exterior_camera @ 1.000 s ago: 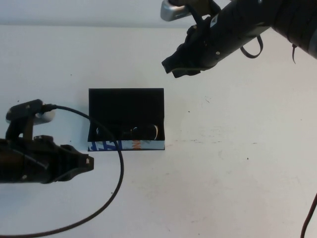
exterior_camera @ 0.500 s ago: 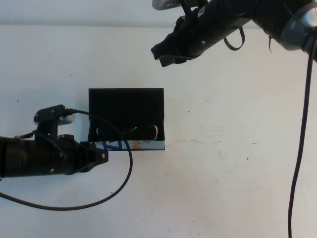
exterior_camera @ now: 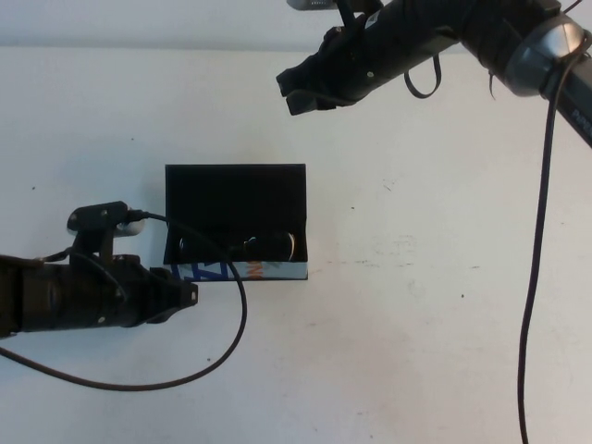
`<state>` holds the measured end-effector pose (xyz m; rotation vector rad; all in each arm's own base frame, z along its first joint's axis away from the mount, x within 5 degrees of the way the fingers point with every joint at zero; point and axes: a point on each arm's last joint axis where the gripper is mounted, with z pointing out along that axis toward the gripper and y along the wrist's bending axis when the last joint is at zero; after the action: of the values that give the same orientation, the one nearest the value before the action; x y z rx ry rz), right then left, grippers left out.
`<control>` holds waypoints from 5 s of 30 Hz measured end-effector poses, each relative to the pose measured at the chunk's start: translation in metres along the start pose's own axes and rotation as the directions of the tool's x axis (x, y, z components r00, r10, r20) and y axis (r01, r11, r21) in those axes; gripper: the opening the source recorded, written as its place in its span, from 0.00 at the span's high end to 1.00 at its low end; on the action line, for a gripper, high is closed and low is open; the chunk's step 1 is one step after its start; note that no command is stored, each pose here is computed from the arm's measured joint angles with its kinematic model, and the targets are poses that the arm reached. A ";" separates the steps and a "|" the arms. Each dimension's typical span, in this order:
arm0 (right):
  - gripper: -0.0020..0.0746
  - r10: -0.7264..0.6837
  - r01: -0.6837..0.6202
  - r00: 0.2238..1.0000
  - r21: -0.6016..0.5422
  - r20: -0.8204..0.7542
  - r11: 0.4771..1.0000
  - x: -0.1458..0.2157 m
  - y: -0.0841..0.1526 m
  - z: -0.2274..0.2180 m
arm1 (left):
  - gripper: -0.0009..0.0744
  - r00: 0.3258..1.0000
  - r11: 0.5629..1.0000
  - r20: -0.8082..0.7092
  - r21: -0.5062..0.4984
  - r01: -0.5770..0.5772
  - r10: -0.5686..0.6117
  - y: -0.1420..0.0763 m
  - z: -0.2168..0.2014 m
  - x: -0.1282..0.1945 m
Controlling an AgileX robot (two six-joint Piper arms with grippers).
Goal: Return glasses to glasses case
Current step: Close the glasses case
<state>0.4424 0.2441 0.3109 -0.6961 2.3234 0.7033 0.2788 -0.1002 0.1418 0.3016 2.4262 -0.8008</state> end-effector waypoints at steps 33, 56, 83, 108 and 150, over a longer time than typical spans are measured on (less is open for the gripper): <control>0.98 0.095 -0.092 0.995 -0.067 0.030 0.993 0.012 -0.030 0.055 | 0.99 0.999 0.998 0.011 -0.051 -0.042 0.042 0.012 0.015 -0.017; 0.98 0.115 -0.128 0.988 -0.133 -0.103 0.983 0.030 -0.036 0.079 | 0.99 0.999 0.998 0.011 -0.049 -0.044 0.045 0.012 0.015 -0.017; 0.98 0.031 -0.053 0.992 -0.179 -0.123 0.982 0.013 -0.025 0.052 | 0.99 0.999 0.998 0.009 -0.049 -0.044 0.044 0.012 0.016 -0.017; 0.98 0.145 -0.190 0.966 -0.209 -0.212 0.959 0.038 -0.061 0.077 | 0.99 0.999 0.998 0.009 -0.049 -0.044 0.044 0.012 0.016 -0.017; 0.98 0.004 -0.131 0.930 -0.320 -0.368 0.938 0.069 0.033 0.092 | 0.99 0.999 0.998 0.007 -0.049 -0.048 0.049 0.012 0.016 -0.017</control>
<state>0.4117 0.3045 0.2122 -0.9716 2.5973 1.1082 0.3037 -0.1009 0.1352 0.3362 2.4177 -0.7191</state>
